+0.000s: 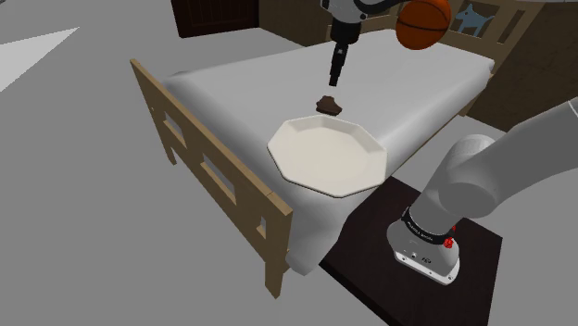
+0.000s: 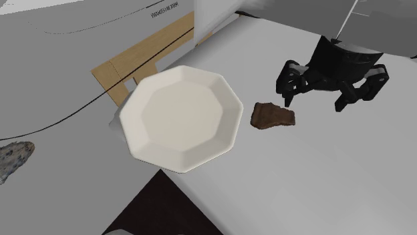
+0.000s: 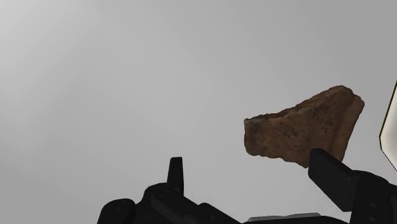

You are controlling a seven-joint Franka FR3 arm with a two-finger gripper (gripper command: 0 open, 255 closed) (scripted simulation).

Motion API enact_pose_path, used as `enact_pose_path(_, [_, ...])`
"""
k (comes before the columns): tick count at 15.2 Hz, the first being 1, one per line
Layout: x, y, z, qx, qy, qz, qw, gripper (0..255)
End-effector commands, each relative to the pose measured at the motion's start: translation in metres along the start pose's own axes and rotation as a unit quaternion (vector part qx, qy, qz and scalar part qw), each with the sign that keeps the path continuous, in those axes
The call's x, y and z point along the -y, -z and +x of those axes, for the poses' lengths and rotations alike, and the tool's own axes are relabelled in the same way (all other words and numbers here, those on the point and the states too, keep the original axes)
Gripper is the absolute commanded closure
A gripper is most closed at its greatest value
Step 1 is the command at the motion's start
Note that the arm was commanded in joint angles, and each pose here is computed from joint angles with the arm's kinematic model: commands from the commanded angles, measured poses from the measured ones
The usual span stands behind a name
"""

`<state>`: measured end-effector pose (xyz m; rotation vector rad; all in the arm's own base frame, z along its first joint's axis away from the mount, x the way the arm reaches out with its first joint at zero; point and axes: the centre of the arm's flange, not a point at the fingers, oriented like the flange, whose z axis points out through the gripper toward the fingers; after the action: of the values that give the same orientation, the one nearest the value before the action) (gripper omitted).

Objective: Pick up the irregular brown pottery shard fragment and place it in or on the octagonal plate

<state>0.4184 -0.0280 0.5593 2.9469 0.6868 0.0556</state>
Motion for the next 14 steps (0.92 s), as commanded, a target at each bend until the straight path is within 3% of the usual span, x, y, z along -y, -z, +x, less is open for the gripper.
enact_pose_path(1, [0.000, 0.000, 0.000, 0.000, 0.000, 0.000, 1.0000, 0])
enact_pose_path(2, [0.000, 0.000, 0.000, 0.000, 0.000, 0.000, 1.0000, 0])
enact_pose_path(3, [0.000, 0.000, 0.000, 0.000, 0.000, 0.000, 1.0000, 255])
enact_pose_path(12, [0.000, 0.000, 0.000, 0.000, 0.000, 0.000, 1.0000, 255])
enact_pose_path(13, [0.000, 0.000, 0.000, 0.000, 0.000, 0.000, 1.0000, 0])
enact_pose_path(14, [0.012, -0.002, 0.002, 0.016, -0.041, 0.003, 0.9990, 0])
